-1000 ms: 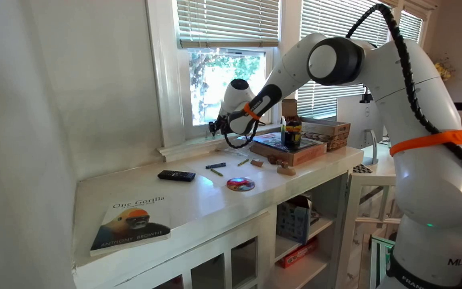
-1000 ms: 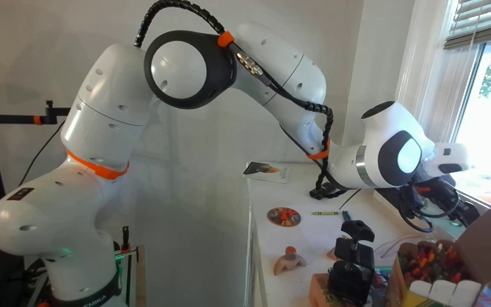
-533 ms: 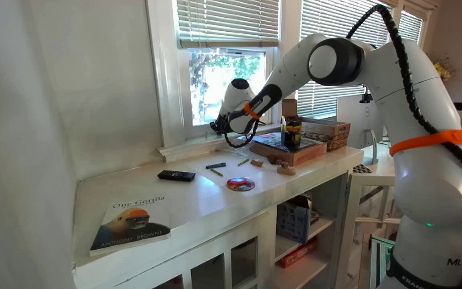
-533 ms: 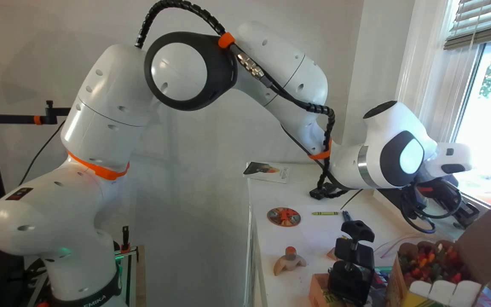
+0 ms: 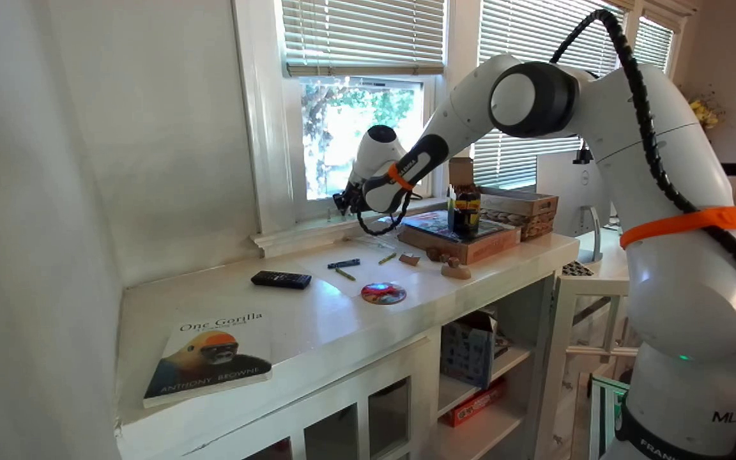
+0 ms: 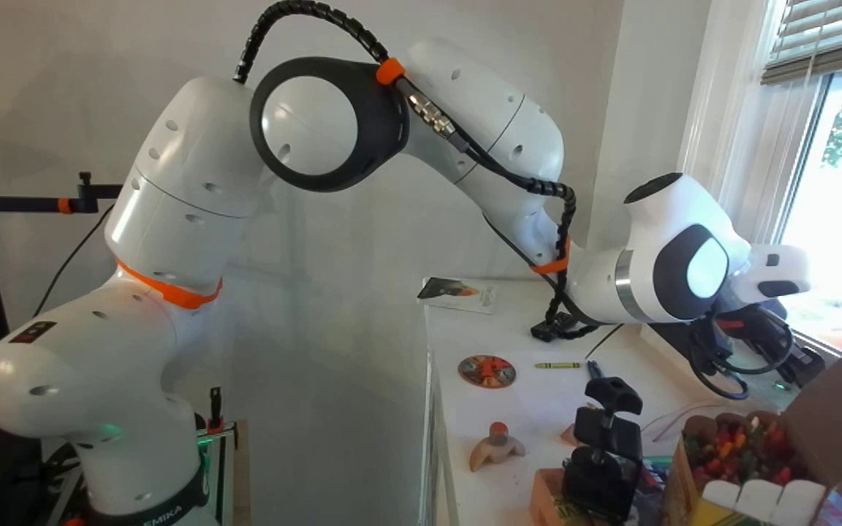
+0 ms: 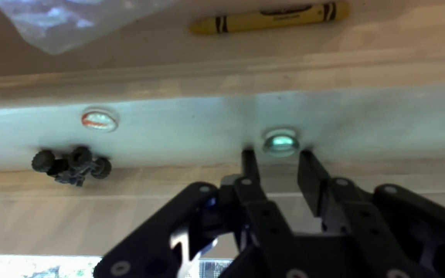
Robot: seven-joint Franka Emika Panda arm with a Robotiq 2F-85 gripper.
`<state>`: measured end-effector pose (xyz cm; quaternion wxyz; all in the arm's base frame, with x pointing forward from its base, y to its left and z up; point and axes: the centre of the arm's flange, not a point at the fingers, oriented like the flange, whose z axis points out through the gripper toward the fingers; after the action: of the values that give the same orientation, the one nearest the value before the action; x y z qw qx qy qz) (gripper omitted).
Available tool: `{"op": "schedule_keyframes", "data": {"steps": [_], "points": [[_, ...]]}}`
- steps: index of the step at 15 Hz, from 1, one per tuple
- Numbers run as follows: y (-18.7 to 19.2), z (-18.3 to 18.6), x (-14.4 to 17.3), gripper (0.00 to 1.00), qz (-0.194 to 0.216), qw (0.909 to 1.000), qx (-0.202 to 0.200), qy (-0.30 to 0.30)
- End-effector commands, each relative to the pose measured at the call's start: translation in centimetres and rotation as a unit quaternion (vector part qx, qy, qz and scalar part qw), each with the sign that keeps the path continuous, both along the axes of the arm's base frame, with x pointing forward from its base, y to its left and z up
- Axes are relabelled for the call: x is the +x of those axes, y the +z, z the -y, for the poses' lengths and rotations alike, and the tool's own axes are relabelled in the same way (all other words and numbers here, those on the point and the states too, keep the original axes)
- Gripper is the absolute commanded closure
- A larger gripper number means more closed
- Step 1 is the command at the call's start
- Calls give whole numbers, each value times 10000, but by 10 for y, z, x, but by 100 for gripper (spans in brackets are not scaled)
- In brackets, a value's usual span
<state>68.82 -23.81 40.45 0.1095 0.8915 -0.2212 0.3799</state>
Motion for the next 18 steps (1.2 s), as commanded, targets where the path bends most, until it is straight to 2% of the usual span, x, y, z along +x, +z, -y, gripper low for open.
{"op": "schedule_keyframes", "data": {"steps": [1, 2, 3, 4, 7, 12, 13, 18], "points": [[-2, 3, 7, 35, -60, 10000, 45, -29], [0, 3, 6, 29, -83, 9999, 42, -47], [1, 2, 5, 31, -120, 9999, 63, -61], [2, 1, 3, 29, -152, 9998, 90, -74], [2, -3, 0, 32, -278, 9995, 124, -75], [5, -6, -2, 44, -393, 9990, 168, -140], [5, -6, -2, 40, -421, 9989, 166, -151], [7, -6, -4, 41, -486, 9985, 157, -196]]}}
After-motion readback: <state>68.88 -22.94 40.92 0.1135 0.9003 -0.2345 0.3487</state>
